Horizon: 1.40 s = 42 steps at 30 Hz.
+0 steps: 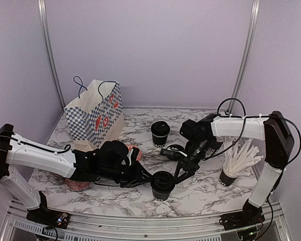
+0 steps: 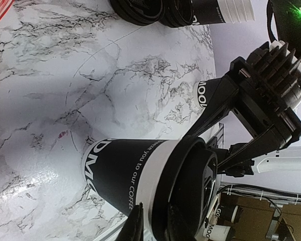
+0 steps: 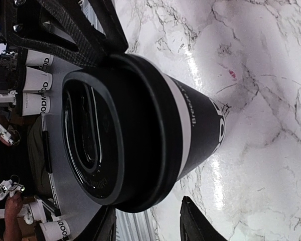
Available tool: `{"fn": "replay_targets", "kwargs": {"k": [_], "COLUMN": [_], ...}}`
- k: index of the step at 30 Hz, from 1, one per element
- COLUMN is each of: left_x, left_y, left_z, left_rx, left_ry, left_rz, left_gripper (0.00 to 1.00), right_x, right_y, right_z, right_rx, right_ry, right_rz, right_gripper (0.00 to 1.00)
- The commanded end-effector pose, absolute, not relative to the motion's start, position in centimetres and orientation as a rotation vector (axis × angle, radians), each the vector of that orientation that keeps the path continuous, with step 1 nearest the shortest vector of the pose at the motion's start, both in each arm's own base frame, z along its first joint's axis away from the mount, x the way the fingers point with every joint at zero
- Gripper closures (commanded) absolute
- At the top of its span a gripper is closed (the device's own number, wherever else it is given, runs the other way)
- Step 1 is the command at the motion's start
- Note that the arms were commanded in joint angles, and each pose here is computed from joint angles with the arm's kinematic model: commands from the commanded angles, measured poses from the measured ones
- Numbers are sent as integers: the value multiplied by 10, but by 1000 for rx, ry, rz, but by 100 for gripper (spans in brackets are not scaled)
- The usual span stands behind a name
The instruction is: Pack the takeout coffee
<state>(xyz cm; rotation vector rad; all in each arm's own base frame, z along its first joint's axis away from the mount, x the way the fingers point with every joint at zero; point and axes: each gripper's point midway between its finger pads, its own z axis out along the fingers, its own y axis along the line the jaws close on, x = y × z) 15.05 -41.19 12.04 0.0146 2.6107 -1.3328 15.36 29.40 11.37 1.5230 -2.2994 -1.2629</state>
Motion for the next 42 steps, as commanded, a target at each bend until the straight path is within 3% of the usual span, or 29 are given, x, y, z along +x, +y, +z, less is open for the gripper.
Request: {"fn": "replay_targets", "kwargs": {"k": [1,6,15,28,33,35,42], "left_x": [126,111,76,57,50,61,126], "left_y": [-380,-343,-283,-251,-252,-268,-351], "left_z": [50,2,-59,-74,-72,-58,57], "left_rx": [11,79,37,214,236,238,285], "left_ry": [2870,3052,3260,3350,3365,3306,2868], "left_rz": [-1049,-705,-390,59,53,-32,-446], "left_gripper": [83,83,83,95,91,85,75], "right_x": [170,184,210,237,246,248,238], "right_y": [298,295,280,288,286,288,308], "right_z": [94,70,35,40,34,43,123], "right_rx": [1502,1461,1402,1415,1400,1433,1666], "right_ry": [-2370,-2440,-2567,-2645,-2690,-2690,-2618], "right_rz": [-1187,-1059,-812,-854,-790,-804,-1104], "right_gripper": [60,63,68,71,72,72,70]}}
